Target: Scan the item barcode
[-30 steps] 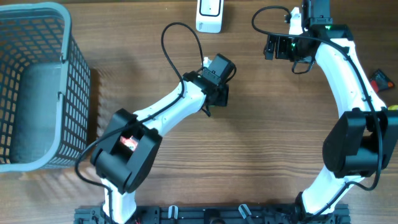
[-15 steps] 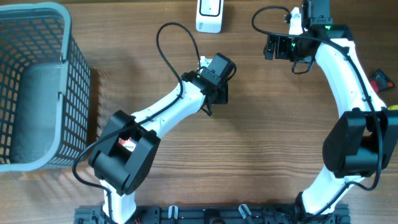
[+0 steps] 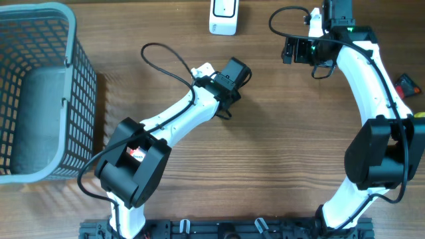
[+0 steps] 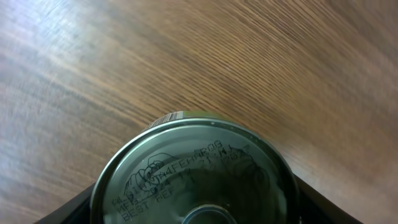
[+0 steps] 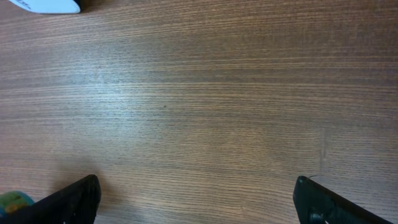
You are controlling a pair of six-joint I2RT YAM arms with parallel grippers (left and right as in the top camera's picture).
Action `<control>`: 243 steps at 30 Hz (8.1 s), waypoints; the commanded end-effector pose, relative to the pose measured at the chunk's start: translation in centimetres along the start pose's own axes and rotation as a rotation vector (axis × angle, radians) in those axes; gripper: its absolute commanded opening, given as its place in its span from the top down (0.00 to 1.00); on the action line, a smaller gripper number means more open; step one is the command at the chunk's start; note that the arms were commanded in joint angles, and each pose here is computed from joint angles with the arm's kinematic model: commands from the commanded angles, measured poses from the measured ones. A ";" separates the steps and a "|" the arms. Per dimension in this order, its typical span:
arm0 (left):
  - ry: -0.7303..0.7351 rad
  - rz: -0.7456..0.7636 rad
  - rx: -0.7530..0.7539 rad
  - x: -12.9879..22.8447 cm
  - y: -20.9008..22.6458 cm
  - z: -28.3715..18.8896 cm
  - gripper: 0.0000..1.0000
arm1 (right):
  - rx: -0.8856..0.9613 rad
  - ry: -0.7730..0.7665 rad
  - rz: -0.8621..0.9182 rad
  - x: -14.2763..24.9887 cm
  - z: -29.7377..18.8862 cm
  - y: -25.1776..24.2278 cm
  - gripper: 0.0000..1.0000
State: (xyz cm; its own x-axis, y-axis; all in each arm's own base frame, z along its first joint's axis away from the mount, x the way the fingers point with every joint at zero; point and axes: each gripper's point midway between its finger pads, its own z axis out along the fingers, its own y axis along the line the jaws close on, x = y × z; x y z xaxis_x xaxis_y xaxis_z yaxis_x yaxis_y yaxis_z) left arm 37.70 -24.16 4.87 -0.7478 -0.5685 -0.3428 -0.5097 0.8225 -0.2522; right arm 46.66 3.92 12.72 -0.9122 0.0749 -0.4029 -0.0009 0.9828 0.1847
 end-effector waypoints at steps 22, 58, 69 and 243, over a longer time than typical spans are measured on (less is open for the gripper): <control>0.044 -0.754 -0.201 4.1 3.8 5.3 0.18 | 0.007 0.038 0.022 0.8 0.4 -0.2 0.00; 0.063 0.094 -0.104 0.9 3.4 -3.0 0.00 | 0.007 0.035 0.018 0.7 0.4 -0.2 0.00; 0.308 1.193 0.183 4.4 2.7 -5.1 0.00 | 0.007 0.035 0.018 0.7 0.4 -0.2 0.00; -0.737 0.242 0.108 -12.6 19.1 -36.9 0.00 | -0.111 0.309 -0.363 10.3 6.5 14.1 0.00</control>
State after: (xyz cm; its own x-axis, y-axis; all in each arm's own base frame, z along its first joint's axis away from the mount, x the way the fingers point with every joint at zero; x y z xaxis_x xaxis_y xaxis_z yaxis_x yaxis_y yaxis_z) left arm 22.56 -1.91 37.98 -0.3446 -0.2600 -0.9020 -0.2614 0.9495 -0.1738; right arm 40.62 18.82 7.79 -0.9237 -0.3009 -0.2371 -0.3480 0.9178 0.1910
